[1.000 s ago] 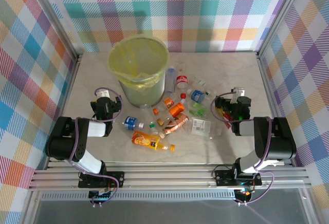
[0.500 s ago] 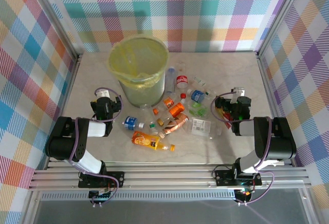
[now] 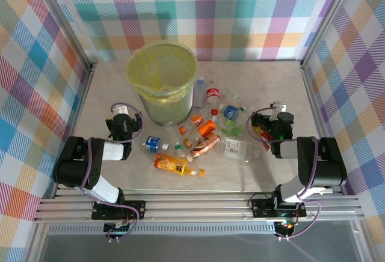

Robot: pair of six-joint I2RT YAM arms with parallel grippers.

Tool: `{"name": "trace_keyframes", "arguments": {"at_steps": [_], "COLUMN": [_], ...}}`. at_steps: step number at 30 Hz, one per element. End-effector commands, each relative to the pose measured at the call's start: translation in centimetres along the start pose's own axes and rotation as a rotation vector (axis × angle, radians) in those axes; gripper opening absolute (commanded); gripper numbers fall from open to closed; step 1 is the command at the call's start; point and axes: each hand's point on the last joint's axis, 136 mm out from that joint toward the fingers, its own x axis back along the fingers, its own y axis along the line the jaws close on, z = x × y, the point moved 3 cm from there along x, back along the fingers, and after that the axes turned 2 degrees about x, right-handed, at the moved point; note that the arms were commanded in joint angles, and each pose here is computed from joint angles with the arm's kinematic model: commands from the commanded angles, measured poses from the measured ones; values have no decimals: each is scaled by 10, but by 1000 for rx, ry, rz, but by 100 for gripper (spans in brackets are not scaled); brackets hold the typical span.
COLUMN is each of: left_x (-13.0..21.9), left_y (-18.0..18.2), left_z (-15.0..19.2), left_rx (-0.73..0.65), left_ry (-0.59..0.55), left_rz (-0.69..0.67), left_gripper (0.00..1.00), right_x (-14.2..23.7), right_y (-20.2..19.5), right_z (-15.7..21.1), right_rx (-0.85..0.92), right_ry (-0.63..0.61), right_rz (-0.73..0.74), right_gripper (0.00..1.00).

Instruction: Put the plastic bottles in the bin

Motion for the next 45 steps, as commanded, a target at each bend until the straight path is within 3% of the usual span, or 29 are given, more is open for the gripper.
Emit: {"name": "trace_keyframes", "arguments": {"at_steps": [1, 15, 18, 24, 31, 37, 45], "left_x": [5, 10, 18, 42, 76, 110, 156], "left_y": [1, -6, 9, 22, 17, 20, 41], "left_z": [-6, -12, -33, -64, -88, -88, -58], "left_rx": [32, 13, 56, 117, 301, 503, 715], "left_ry": [-40, -47, -38, -60, -24, 33, 131], "left_rz": [-9, 48, -50, -76, 7, 40, -37], "left_gripper": [100, 100, 100, 100, 100, 100, 100], "right_x": [2, 27, 39, 69, 102, 126, 153], "right_y": [6, 5, 5, 0, 9, 24, 97], "right_z": [-19, -47, -58, -74, -79, -77, -54], "right_rx": [21, 29, 18, -72, -100, -103, 43], "right_ry": [-37, -24, -14, 40, 145, 244, 444], "right_rz": [-21, 7, 22, 80, 87, 78, -118], "right_gripper": [100, 100, 100, 100, 100, 100, 100]}}
